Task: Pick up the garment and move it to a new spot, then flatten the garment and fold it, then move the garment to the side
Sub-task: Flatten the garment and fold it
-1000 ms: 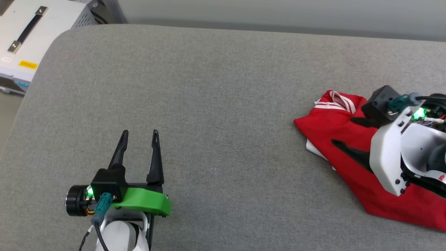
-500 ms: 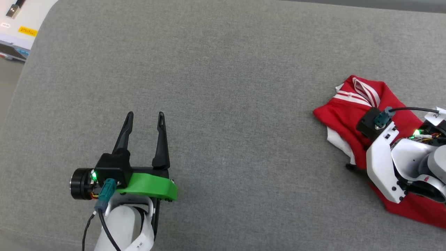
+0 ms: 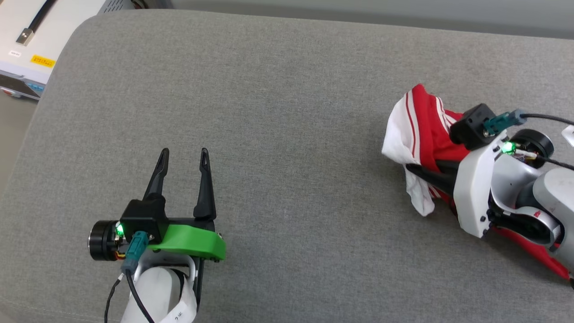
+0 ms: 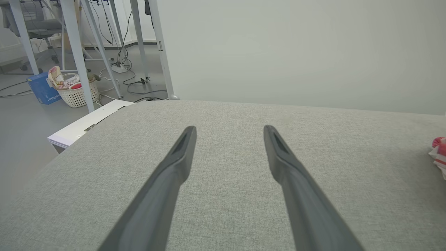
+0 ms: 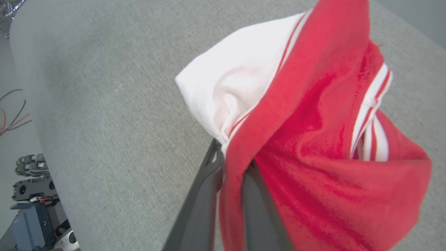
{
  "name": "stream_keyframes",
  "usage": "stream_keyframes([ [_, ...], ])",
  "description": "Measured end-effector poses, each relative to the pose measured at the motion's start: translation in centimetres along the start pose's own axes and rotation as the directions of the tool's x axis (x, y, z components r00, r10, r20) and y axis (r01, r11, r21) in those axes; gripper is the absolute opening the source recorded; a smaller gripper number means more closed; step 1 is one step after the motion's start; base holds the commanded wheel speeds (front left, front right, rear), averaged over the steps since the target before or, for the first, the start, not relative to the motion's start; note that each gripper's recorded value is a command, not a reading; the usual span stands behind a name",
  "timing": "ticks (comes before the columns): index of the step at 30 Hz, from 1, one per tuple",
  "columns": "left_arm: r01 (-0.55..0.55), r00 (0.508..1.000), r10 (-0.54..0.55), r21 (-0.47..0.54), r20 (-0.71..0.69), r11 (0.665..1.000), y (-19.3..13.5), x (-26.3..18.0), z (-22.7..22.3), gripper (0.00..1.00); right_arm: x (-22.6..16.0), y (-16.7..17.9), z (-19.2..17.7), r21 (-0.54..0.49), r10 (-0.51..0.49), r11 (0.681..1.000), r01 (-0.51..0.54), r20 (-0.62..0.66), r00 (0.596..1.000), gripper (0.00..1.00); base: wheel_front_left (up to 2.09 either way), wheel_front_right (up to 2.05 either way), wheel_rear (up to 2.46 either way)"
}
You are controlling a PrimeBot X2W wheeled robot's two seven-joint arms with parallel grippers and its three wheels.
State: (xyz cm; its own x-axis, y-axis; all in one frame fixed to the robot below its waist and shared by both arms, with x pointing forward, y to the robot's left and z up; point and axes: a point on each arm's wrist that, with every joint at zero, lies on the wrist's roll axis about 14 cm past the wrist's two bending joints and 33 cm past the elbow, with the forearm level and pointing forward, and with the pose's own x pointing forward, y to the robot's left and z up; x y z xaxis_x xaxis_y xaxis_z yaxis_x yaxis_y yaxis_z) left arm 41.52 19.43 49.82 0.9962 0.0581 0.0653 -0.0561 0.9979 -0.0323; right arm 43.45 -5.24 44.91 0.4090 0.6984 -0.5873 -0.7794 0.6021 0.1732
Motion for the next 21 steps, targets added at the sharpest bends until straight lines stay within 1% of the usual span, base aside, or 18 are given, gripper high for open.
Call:
stream_keyframes([
  [2,0.002,1.0,-0.002,-0.001,0.012,1.0,0.0,-0.1,0.5,1.0,-0.4,1.0,2.7,-0.018,0.028,0.999,-0.026,0.075,0.997,0.0,0.0,0.0,0.0],
  [5,-0.005,1.0,0.005,0.002,0.019,1.0,0.2,-0.3,0.7,1.0,-0.2,2.5,6.0,-0.047,0.08,0.996,-0.073,0.157,0.984,0.0,0.0,0.0,0.0],
  [8,-0.015,1.0,0.015,0.005,0.01,1.0,0.5,-0.3,0.4,1.0,1.0,4.0,8.2,-0.078,0.132,0.99,-0.118,0.196,0.972,0.0,0.0,0.0,0.0],
  [11,-0.023,1.0,0.023,0.001,-0.009,1.0,0.7,-0.3,-0.2,1.0,3.2,5.0,9.0,-0.068,0.172,0.985,-0.161,0.201,0.964,0.0,0.0,0.0,0.0],
  [13,-0.03,0.999,0.03,-0.003,-0.022,1.0,0.9,-0.3,-0.7,1.0,4.8,5.8,8.8,-0.056,0.199,0.98,-0.192,0.181,0.963,0.0,0.0,0.0,0.0],
  [16,-0.047,0.998,0.047,-0.005,-0.044,0.999,1.3,-0.3,-1.4,1.0,7.6,7.3,7.1,-0.032,0.242,0.97,-0.24,0.116,0.963,0.0,0.0,0.0,0.0],
  [21,-0.067,0.995,0.067,0.002,-0.072,0.998,1.9,-0.1,-2.5,1.0,11.3,9.8,0.7,-0.01,0.294,0.955,-0.296,-0.098,0.951,0.0,0.0,0.0,0.0],
])
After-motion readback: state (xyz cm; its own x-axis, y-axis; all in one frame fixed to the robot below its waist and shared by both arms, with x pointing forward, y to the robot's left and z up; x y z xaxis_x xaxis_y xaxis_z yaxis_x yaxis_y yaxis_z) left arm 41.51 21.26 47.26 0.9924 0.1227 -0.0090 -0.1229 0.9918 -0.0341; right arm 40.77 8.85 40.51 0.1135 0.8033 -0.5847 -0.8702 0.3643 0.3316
